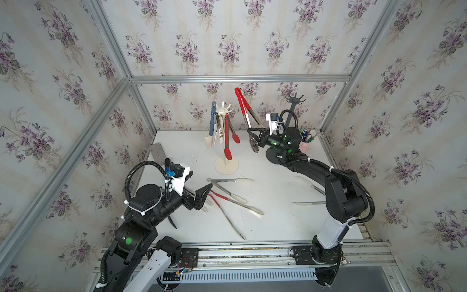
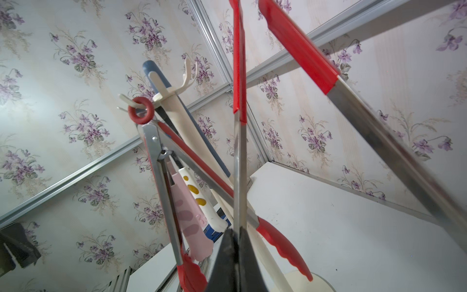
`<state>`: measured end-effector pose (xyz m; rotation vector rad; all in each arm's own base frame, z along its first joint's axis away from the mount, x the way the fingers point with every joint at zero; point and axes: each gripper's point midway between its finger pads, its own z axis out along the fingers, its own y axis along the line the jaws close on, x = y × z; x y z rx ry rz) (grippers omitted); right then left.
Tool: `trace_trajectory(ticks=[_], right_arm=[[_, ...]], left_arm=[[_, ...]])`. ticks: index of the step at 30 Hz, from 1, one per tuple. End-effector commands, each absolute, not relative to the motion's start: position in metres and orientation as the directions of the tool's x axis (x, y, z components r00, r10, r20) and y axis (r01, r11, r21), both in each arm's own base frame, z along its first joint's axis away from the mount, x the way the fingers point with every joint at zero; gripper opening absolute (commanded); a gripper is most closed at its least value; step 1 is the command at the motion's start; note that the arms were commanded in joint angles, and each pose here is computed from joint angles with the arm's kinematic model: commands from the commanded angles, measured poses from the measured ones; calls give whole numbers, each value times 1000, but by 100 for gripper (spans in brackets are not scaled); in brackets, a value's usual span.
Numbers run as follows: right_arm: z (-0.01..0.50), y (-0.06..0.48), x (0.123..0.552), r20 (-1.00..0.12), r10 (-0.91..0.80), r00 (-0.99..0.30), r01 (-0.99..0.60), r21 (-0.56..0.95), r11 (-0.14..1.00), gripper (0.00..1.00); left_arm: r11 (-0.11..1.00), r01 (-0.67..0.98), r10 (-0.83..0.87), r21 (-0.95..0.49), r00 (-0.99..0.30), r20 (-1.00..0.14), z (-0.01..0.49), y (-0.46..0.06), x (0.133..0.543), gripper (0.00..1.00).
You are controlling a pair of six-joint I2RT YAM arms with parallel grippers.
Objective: Hang food tongs on kitchen utensil racks
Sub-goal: Hang the food tongs on the rack.
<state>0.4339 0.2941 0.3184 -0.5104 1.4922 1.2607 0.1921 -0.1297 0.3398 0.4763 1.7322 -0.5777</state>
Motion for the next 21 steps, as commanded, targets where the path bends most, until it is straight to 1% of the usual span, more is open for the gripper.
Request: trace_trajectory(ticks=[1,5,10,21], right_arm=[[350,292,417,-913,334,-234,-897,335,288,0],[349,294,410,-918,324,-228,-915,316,252,0],[343,287,412,-916,326,-234,-922,316,225,0],[327,293,399,-938,249,-240,-951,279,133,0]], left_arm=[[790,601,10,-121,-210,-978,343,-130,191,99],[790,601,9,-121,-208,-978,343,-130,191,99],[790,602,11,-118,-205,-979,343,-130,190,99],[791,600,9,-115,-200,-980,343,-129,189,99]])
